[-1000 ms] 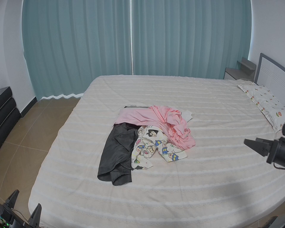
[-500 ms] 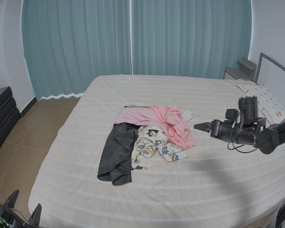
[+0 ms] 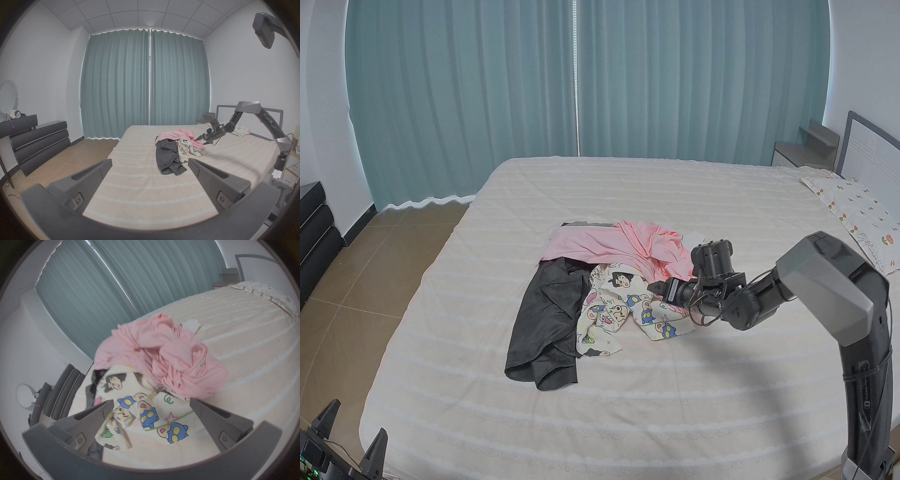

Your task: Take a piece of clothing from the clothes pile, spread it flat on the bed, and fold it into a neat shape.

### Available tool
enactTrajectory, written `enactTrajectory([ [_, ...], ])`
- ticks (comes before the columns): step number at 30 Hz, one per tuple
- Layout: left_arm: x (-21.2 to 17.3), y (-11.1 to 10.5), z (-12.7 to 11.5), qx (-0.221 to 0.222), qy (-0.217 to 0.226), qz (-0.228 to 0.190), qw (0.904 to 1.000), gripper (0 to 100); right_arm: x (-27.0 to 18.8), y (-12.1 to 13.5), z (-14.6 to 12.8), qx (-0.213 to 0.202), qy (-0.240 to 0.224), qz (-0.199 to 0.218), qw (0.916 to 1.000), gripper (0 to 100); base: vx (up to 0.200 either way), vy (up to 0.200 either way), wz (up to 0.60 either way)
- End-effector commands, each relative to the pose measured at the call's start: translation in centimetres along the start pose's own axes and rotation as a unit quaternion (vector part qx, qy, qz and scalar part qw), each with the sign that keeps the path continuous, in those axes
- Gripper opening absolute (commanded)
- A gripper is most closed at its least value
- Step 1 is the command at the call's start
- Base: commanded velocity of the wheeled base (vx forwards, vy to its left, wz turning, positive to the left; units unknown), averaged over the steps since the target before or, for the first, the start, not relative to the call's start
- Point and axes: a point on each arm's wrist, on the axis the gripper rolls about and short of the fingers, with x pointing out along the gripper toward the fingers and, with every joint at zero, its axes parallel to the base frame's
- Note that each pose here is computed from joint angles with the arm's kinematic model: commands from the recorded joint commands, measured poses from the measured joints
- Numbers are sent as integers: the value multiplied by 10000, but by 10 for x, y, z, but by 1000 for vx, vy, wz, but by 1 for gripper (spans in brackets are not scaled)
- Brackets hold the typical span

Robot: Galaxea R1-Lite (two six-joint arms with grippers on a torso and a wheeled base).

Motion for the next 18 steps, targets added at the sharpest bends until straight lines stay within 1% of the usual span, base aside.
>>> enactTrajectory([
  [1, 1, 0, -5, -1, 93, 1, 10000, 100, 20, -10, -32, -310, 302, -248, 9988, 100, 0, 0, 0],
  [7, 1, 0, -5, -1, 93, 1, 10000, 100, 21, -7, -32, -521, 207, -325, 9979, 100, 0, 0, 0],
  [10, 1, 0, -5, -1, 93, 1, 10000, 100, 23, -5, -37, -803, 237, -323, 9960, 100, 0, 0, 0],
  [15, 1, 0, -5, -1, 93, 1, 10000, 100, 28, -3, -43, -1020, 284, -299, 9939, 100, 0, 0, 0],
  [17, 1, 0, -5, -1, 93, 1, 10000, 100, 29, -2, -43, -1072, 277, -330, 9933, 100, 0, 0, 0],
  [18, 1, 0, -5, -1, 93, 1, 10000, 100, 31, -3, -46, -1172, 263, -397, 9920, 100, 0, 0, 0],
])
